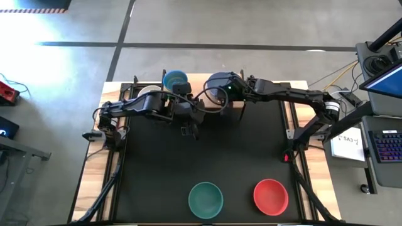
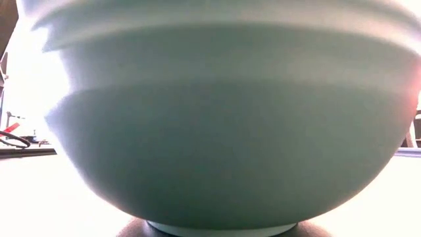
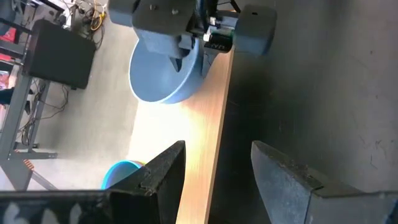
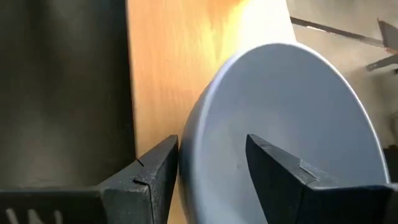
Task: Place and stack bowls onto a shelf
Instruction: Put the large purple bowl on the shelf, then stack the large orange bowl on top of the large purple bowl on the shelf
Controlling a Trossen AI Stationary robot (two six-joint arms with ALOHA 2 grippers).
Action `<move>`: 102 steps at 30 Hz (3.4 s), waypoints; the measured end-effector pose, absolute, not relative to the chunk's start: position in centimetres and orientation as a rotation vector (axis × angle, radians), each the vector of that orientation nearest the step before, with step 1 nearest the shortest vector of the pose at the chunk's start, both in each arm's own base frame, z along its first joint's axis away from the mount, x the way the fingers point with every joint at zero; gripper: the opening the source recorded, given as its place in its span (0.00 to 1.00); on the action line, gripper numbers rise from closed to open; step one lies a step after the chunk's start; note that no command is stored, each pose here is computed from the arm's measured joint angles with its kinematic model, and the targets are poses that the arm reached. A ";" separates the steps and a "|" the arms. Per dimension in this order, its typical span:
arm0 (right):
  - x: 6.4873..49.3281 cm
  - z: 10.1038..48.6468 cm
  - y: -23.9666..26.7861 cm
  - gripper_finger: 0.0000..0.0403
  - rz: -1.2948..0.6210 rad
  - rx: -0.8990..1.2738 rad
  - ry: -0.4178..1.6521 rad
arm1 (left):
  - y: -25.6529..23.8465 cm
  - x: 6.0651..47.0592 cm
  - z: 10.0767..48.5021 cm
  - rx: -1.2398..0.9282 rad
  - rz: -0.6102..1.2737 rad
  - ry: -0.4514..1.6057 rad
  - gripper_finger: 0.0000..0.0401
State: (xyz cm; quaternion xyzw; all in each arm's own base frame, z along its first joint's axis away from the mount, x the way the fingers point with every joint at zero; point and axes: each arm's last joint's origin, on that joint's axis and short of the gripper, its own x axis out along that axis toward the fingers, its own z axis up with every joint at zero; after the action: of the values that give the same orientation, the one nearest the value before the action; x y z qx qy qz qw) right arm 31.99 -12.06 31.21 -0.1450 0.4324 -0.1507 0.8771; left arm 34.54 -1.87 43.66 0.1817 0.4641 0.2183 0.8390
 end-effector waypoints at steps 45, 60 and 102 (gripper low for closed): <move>21.9 28.4 12.1 0.44 -0.039 0.509 1.465 | -7.2 33.3 42.8 0.225 0.282 1.033 0.42; 21.4 24.7 16.6 0.44 -0.053 0.264 1.555 | -12.8 31.7 43.0 0.269 0.239 0.949 0.42; 21.7 19.3 17.1 0.02 0.108 0.253 1.559 | -12.7 31.7 43.0 0.309 0.242 0.952 0.42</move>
State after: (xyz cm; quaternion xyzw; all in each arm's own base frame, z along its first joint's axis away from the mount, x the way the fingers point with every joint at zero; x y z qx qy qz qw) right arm 21.73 17.06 19.34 0.1137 0.7006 0.0485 0.7028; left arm 31.65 -12.72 42.98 0.1479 0.4554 0.1157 0.8703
